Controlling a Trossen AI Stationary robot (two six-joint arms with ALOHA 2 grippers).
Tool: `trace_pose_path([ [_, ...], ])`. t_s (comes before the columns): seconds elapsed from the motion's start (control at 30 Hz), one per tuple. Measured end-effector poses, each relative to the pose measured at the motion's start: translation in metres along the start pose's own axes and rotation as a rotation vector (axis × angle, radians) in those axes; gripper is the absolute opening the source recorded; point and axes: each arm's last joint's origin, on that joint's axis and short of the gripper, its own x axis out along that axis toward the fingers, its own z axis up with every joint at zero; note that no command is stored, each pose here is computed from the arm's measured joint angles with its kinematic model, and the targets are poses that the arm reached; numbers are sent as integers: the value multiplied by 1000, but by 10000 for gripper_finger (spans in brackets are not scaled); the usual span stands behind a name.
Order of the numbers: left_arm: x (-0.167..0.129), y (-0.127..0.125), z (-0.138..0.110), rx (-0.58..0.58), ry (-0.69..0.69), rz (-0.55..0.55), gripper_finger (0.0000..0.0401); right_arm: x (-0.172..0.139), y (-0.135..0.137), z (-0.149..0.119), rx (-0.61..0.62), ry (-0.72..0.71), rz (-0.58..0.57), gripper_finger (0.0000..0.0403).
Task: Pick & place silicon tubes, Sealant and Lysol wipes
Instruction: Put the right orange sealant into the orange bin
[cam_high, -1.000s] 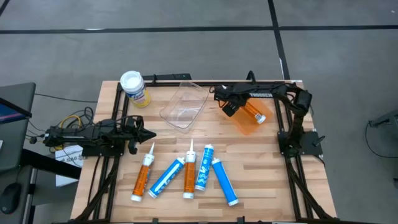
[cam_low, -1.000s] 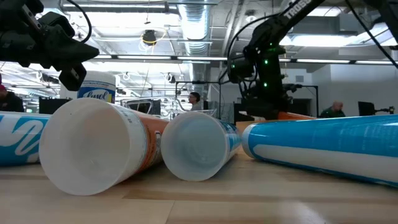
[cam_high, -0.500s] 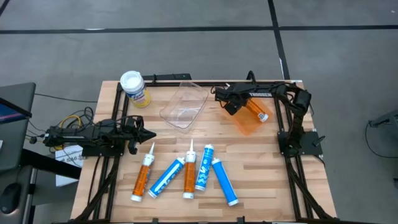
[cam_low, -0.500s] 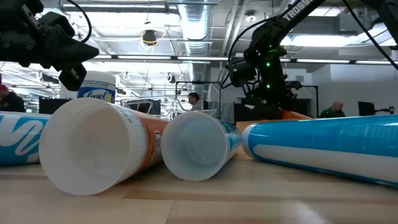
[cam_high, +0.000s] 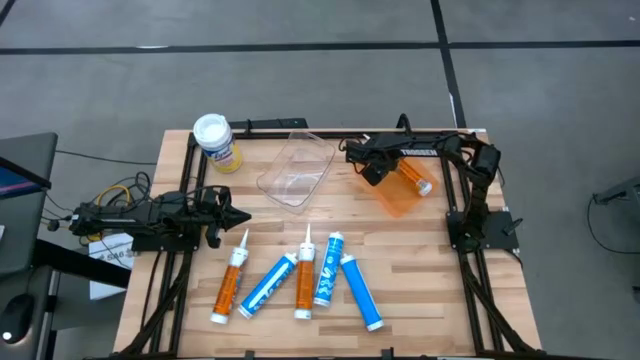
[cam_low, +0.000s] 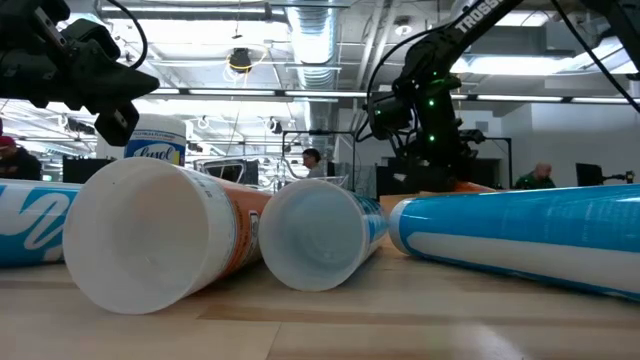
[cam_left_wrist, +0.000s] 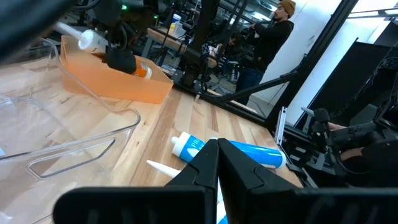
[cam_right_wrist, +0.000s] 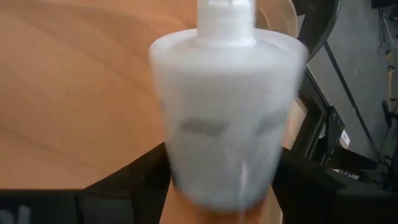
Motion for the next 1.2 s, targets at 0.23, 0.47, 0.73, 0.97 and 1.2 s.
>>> trace_pose_path([
  [0.23,0,0,0,0,0,0,0,0,-1,-1,-7,7,-6,281],
  [0.47,0,0,0,3,0,0,0,-22,0,-10,-124,67,-42,291],
  [0.73,0,0,1,-41,-4,-7,0,-114,8,-40,-198,-122,130,291],
  [0.97,0,0,1,-159,-12,-4,0,-176,22,-68,-59,-246,692,291],
  [1.2,0,-1,2,-204,-17,-6,0,-219,67,-91,15,-366,1002,291],
])
